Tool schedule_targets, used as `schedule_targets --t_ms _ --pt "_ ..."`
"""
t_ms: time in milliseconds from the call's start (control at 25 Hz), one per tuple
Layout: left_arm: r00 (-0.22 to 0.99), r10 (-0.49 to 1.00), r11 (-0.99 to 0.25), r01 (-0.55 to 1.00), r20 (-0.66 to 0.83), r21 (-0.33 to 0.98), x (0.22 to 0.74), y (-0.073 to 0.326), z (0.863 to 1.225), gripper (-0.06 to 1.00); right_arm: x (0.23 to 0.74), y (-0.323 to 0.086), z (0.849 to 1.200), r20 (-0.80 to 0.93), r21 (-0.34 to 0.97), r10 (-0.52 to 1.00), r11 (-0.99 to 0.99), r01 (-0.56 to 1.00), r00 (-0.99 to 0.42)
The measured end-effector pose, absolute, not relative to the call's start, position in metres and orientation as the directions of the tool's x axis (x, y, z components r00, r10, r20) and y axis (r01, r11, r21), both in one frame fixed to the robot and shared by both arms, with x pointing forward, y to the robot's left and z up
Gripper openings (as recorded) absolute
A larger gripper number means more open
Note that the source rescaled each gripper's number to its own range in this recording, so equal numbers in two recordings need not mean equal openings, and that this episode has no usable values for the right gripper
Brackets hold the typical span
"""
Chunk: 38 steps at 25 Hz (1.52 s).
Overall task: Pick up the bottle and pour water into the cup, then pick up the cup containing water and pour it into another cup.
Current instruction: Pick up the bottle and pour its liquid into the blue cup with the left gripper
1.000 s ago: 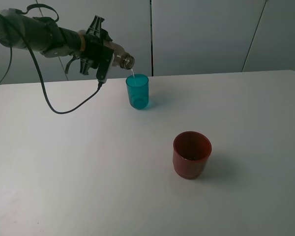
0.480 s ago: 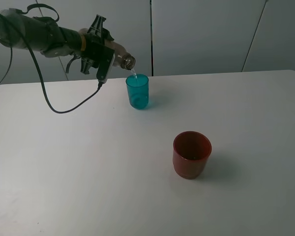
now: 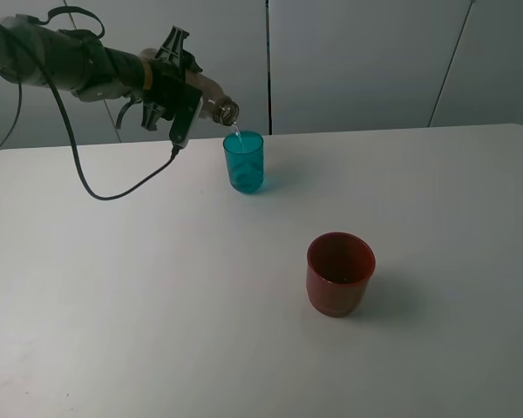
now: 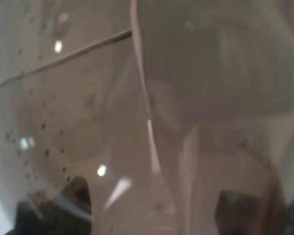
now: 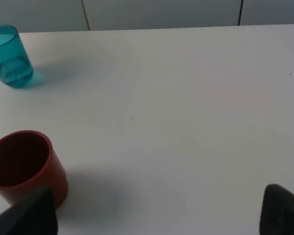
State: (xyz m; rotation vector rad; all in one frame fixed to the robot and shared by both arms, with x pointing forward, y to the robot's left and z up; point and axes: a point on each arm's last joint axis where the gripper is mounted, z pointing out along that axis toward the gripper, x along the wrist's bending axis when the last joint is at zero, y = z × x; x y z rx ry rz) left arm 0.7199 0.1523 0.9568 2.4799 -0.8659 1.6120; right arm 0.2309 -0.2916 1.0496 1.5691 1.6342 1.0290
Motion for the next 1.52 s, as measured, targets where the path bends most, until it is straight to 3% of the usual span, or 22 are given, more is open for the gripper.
schedule_targets --t_ms 1520 --pt "0.246 -0.460 -0.812 -0.505 0.853 -0.292 0.7217 0.1553 0.9586 0.01 0.2309 -0.2916 1.0496 0.073 0.870 0.994 -0.026 0.492 -0.078"
